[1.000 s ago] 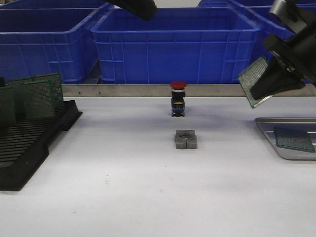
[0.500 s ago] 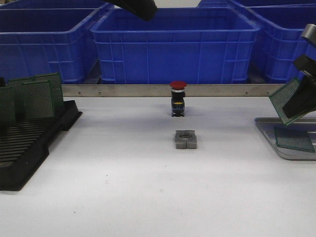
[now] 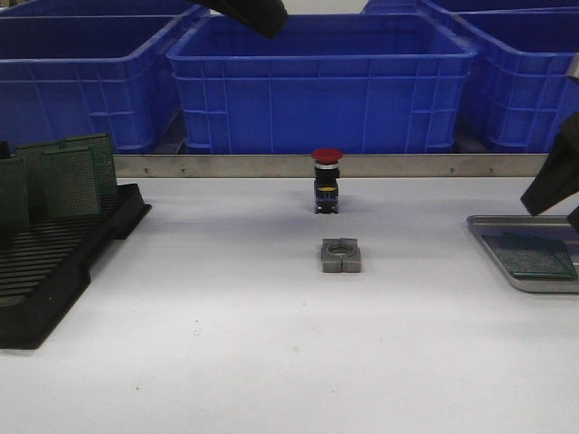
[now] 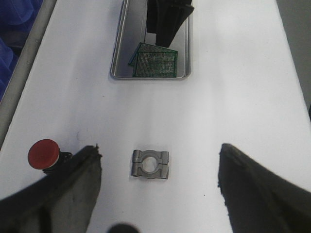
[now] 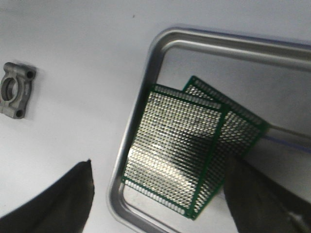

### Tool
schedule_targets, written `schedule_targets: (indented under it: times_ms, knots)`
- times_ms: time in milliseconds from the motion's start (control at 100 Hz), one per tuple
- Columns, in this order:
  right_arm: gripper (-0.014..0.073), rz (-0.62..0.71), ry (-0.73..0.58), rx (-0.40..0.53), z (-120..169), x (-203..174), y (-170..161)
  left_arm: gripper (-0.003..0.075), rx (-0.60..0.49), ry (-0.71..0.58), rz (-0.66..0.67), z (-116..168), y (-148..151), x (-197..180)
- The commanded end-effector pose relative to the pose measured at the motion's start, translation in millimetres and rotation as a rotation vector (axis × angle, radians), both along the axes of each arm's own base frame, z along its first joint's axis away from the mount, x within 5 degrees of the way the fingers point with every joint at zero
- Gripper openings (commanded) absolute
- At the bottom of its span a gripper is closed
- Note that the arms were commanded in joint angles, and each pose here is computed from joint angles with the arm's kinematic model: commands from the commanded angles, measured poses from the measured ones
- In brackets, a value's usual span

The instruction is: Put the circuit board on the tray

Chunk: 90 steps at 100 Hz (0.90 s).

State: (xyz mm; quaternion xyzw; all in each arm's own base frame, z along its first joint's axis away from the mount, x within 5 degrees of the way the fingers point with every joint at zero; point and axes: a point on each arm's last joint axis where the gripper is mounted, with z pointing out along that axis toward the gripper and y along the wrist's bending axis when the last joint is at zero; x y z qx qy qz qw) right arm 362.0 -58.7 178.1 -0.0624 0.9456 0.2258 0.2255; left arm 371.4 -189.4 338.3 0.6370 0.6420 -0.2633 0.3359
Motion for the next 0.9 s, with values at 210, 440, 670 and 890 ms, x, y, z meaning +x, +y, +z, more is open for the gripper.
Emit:
schedule_targets:
  times_ms: [210, 440, 670, 890]
  knots:
    - [0.0151, -0.041, -0.215, -0.036, 78.8, -14.6, -5.8, 0.0161, -0.051, 0.008, 0.126, 54.2, 20.7, -9.5]
    - [-0.0112, -0.028, -0.333, -0.029, 120.1, -31.3, 5.9, -0.002, -0.064, 0.054, 0.268, 65.5, 48.1, -4.6]
    - [-0.0112, 0.021, -0.483, -0.072, 157.2, -45.7, 39.8, -0.002, -0.108, 0.097, 0.429, 83.7, 83.1, -7.4]
    - [-0.0112, 0.023, -0.621, -0.112, 172.2, -76.1, 75.9, -0.002, -0.09, 0.022, 0.503, 106.5, 100.3, -26.7]
